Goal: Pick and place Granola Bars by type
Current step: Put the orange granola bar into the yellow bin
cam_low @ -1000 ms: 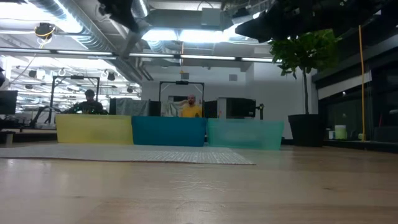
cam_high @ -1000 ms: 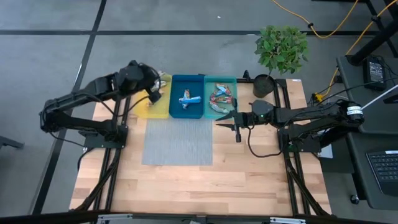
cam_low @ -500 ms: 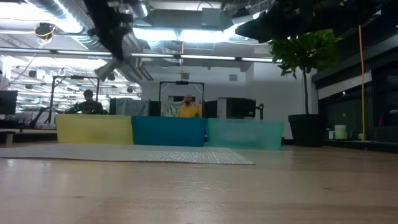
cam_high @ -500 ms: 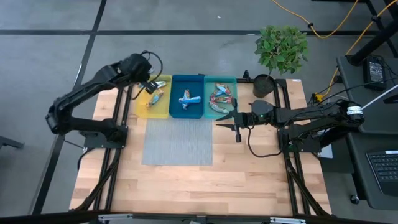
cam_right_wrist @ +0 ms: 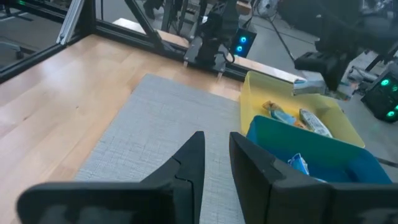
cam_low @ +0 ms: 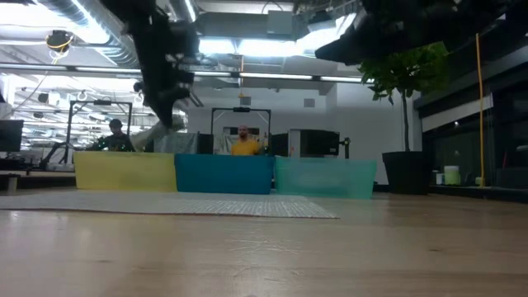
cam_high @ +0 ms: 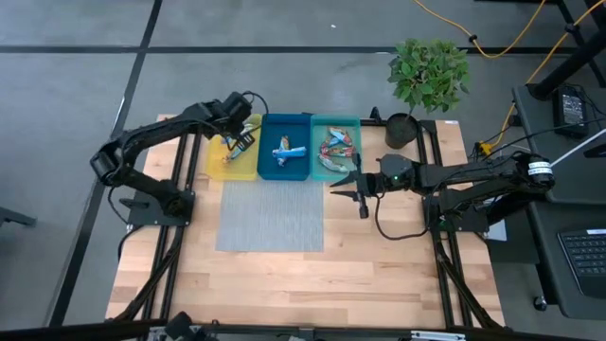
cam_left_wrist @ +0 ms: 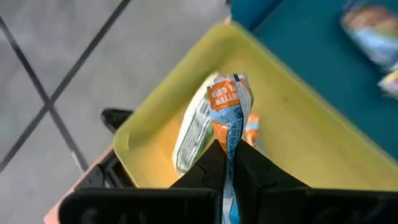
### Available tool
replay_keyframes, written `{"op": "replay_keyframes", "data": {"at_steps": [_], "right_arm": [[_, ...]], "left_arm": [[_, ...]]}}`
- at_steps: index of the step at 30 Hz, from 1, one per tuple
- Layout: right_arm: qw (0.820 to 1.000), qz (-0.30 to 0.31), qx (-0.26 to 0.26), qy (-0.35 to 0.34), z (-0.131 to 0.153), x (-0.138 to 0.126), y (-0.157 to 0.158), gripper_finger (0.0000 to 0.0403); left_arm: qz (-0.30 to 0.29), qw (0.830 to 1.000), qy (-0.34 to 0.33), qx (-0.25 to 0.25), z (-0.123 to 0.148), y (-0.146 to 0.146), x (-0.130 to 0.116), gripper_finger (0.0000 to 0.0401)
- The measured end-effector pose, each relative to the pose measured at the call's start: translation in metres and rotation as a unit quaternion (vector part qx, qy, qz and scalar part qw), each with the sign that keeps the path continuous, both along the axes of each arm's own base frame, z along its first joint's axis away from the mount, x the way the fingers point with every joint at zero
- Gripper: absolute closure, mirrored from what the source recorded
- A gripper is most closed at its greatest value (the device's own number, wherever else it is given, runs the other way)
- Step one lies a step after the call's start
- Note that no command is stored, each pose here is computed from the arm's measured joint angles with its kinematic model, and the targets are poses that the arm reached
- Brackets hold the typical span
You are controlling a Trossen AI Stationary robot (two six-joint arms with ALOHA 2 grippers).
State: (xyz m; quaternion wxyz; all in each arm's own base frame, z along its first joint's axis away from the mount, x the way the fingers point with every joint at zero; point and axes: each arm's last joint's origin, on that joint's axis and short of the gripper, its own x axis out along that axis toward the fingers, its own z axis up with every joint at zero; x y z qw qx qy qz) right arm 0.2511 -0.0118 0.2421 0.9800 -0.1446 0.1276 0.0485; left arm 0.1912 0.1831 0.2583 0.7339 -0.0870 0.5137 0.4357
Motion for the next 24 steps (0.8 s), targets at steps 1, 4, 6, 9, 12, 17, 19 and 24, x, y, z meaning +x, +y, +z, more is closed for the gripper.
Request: {"op": "replay_keyframes", "data": {"at_steps": [1, 4, 6, 9, 12, 17, 19, 24], "right_arm": [[1.0, 0.0, 0.0, 0.002, 0.0, 0.0, 0.0, 0.0325], [1.0, 0.0, 0.001, 0.004, -0.001, 0.0, 0.0, 0.0325], [1.0, 0.0, 0.001, 0.004, -0.001, 0.0, 0.0, 0.0325], [1.0, 0.0, 0.001, 0.004, -0.001, 0.0, 0.0, 0.0324], [1.0, 0.0, 0.001, 0.004, -0.001, 0.0, 0.0, 0.0324], [1.0, 0.0, 0.001, 0.004, -0.001, 0.0, 0.0, 0.0324], [1.0, 0.0, 0.001, 0.005, -0.001, 0.0, 0.0, 0.0324], [1.0, 0.0, 0.001, 0.009, -0.002, -0.001, 0.0, 0.0324]], "left_arm": [[0.003, 1.0, 0.008, -0.005, -0.006, 0.002, 0.0, 0.0395], [0.012, 0.999, 0.027, -0.021, -0.02, 0.008, 0.001, 0.0396], [0.014, 0.999, 0.038, -0.031, -0.028, 0.012, 0.002, 0.0397], [0.016, 0.997, 0.054, -0.045, -0.039, 0.016, 0.005, 0.0395], [0.015, 0.996, 0.069, -0.059, -0.05, 0.019, 0.008, 0.0393], [0.014, 0.993, 0.087, -0.074, -0.062, 0.022, 0.012, 0.0393], [0.014, 0.993, 0.089, -0.077, -0.064, 0.023, 0.012, 0.039], [-0.005, 0.992, 0.087, -0.091, -0.066, 0.022, 0.013, 0.036]]}}
